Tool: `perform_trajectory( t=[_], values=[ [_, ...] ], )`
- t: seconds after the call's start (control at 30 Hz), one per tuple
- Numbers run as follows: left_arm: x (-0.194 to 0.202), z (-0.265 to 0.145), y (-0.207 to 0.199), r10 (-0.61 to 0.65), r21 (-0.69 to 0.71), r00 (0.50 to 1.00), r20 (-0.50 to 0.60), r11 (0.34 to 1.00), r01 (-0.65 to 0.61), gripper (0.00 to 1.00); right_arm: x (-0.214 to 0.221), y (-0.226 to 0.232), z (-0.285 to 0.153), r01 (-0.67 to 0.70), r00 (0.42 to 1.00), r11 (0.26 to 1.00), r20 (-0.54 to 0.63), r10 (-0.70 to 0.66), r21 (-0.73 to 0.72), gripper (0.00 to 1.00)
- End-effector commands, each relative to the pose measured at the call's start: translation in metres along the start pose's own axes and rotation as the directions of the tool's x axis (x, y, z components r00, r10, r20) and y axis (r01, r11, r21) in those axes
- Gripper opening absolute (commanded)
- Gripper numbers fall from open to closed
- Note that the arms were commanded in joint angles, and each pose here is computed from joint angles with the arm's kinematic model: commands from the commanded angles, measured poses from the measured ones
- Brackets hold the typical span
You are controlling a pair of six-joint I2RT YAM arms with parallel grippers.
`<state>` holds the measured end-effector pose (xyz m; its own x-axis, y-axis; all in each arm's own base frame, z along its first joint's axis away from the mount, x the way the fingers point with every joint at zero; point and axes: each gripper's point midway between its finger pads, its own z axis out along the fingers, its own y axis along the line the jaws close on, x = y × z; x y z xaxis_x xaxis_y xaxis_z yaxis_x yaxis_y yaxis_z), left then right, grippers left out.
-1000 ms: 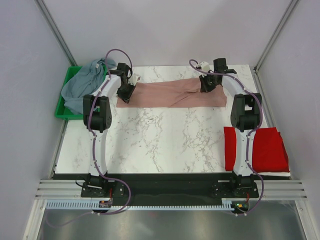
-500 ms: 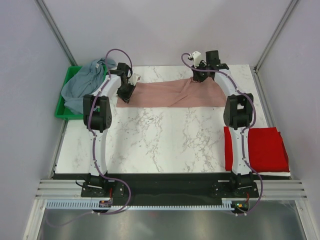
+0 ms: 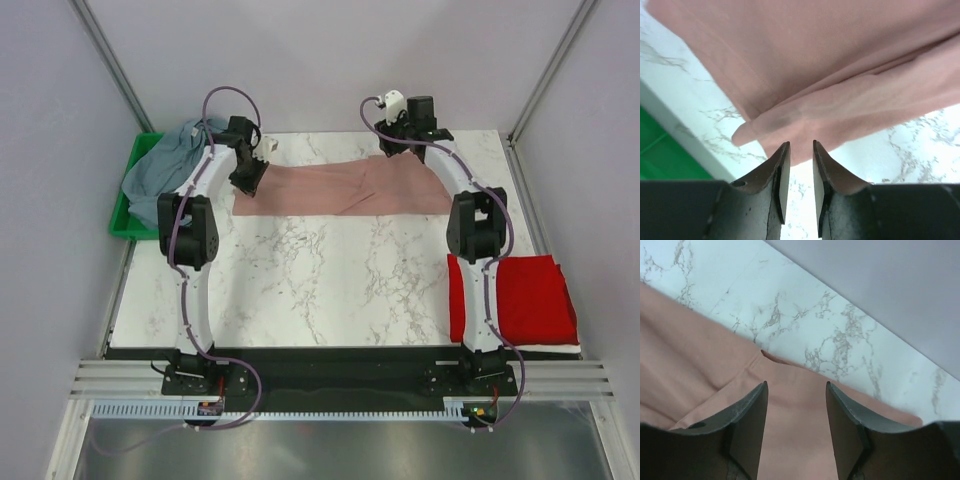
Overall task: Fold and stack the t-shirts
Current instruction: Fold the tshirt
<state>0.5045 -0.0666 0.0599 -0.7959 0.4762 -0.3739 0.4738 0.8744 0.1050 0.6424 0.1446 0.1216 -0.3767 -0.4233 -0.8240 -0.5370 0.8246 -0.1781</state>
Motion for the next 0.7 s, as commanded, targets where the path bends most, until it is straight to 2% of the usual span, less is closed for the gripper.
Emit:
perform_trajectory(
  t=[0.0, 0.13, 0.17, 0.27, 0.37, 0.5, 0.67],
  values=[
    [-0.028, -0.053, 0.0, 0.094, 0.003, 0.985, 0.143, 0.995, -0.096, 0.32, -0.082, -0.022, -0.062, 0.016, 0.979, 0.995, 0.2, -0.035, 0.093, 0.58],
    [-0.006, -0.046, -0.002, 0.257, 0.014, 0.962, 0.095, 0.966, -0.26, 0.34, -0.053, -0.01, -0.076, 0.007, 0.992, 0.998, 0.122, -0.015, 0.061, 0.58],
    [0.003, -0.041, -0.003, 0.322, 0.027, 0.944, 0.075, 0.945, -0.325, 0.34, -0.042, -0.003, -0.078, -0.001, 0.996, 0.999, 0.086, -0.002, 0.035, 0.59],
    [0.013, -0.034, -0.004, 0.416, 0.045, 0.908, 0.053, 0.907, -0.418, 0.38, -0.015, 0.016, -0.087, -0.008, 1.0, 1.0, 0.016, 0.008, -0.027, 0.59],
    [0.025, -0.023, -0.003, 0.464, 0.058, 0.885, 0.017, 0.884, -0.465, 0.42, 0.001, 0.029, -0.097, -0.023, 1.0, 0.998, -0.015, 0.022, -0.059, 0.59],
    [0.029, -0.003, 0.002, 0.494, 0.066, 0.869, -0.019, 0.868, -0.492, 0.51, 0.014, 0.041, -0.109, -0.06, 0.998, 0.995, -0.042, 0.057, -0.085, 0.59],
    [0.027, 0.011, 0.007, 0.503, 0.061, 0.864, -0.039, 0.864, -0.5, 0.53, 0.026, 0.052, -0.117, -0.077, 0.996, 0.991, -0.061, 0.071, -0.113, 0.59]
  ],
)
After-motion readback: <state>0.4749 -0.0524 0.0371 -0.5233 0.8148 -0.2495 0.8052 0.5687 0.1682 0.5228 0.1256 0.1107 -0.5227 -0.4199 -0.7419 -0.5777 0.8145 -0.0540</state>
